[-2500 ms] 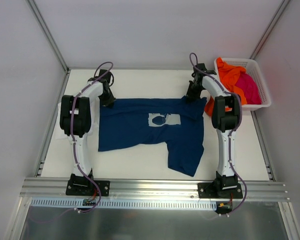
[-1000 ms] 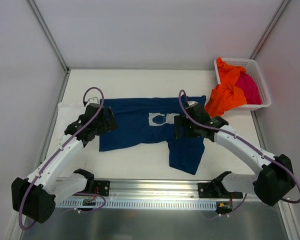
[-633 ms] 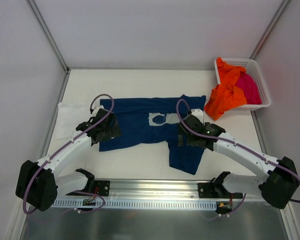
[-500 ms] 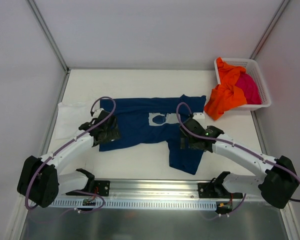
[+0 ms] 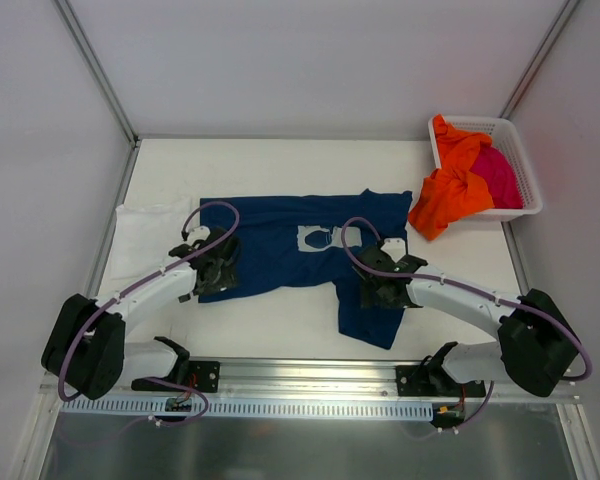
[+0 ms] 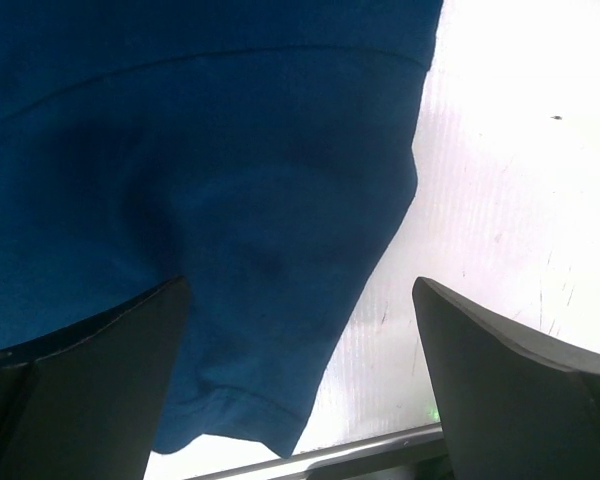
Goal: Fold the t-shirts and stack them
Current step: Grap the side of the flattened tshirt closest away from the robot with both arms
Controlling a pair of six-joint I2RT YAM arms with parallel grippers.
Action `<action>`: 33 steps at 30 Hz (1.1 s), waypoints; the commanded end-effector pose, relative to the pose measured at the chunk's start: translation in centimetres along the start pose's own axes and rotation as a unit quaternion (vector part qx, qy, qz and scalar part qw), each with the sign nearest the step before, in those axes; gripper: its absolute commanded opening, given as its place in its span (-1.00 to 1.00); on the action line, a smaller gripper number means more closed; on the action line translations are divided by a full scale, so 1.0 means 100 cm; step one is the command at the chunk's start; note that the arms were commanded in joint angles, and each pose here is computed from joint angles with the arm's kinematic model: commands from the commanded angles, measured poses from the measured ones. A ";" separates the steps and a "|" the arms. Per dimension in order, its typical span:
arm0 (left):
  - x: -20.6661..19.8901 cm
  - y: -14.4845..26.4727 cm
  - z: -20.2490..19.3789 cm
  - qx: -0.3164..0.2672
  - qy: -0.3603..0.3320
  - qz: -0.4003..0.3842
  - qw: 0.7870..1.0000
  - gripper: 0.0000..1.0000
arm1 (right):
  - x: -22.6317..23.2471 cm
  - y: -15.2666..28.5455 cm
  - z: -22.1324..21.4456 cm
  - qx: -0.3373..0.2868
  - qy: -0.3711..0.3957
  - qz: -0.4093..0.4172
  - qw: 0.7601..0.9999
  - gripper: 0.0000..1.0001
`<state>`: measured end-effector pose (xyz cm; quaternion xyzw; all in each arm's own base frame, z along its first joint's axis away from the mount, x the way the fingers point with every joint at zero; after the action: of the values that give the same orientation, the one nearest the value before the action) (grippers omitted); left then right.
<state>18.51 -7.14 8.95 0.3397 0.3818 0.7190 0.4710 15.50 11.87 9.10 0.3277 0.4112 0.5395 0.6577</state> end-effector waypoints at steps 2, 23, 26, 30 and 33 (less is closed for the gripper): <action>0.010 -0.002 -0.010 0.016 -0.007 0.037 0.999 0.98 | -0.003 -0.001 -0.001 -0.009 -0.012 -0.011 1.000 0.99; 0.002 -0.006 -0.024 0.059 -0.018 0.030 0.998 0.98 | -0.016 -0.020 -0.021 0.009 -0.062 0.001 0.998 0.99; 0.002 -0.006 -0.024 0.059 -0.020 0.031 0.998 0.98 | -0.004 -0.023 -0.020 0.006 -0.077 0.040 0.996 0.99; 0.002 -0.006 -0.024 0.058 -0.020 0.031 0.998 0.98 | 0.001 -0.028 -0.023 0.015 -0.074 0.048 0.996 0.75; 0.002 -0.006 -0.024 0.056 -0.021 0.032 0.998 0.90 | 0.006 -0.028 -0.023 0.018 -0.075 0.060 0.995 0.47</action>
<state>17.18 -7.24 7.49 0.3800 0.3973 0.7064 0.4458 15.63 11.66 6.79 0.3826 0.3335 0.5492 0.6639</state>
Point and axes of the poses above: each gripper's point midway between its finger pads, its own y axis back along the fingers, its own x axis along the line the jaws close on, z = x × y, the point moved 6 cm from there along y, back along the fingers, and after that the axes turned 3 degrees about -y, right-handed, at the moved point
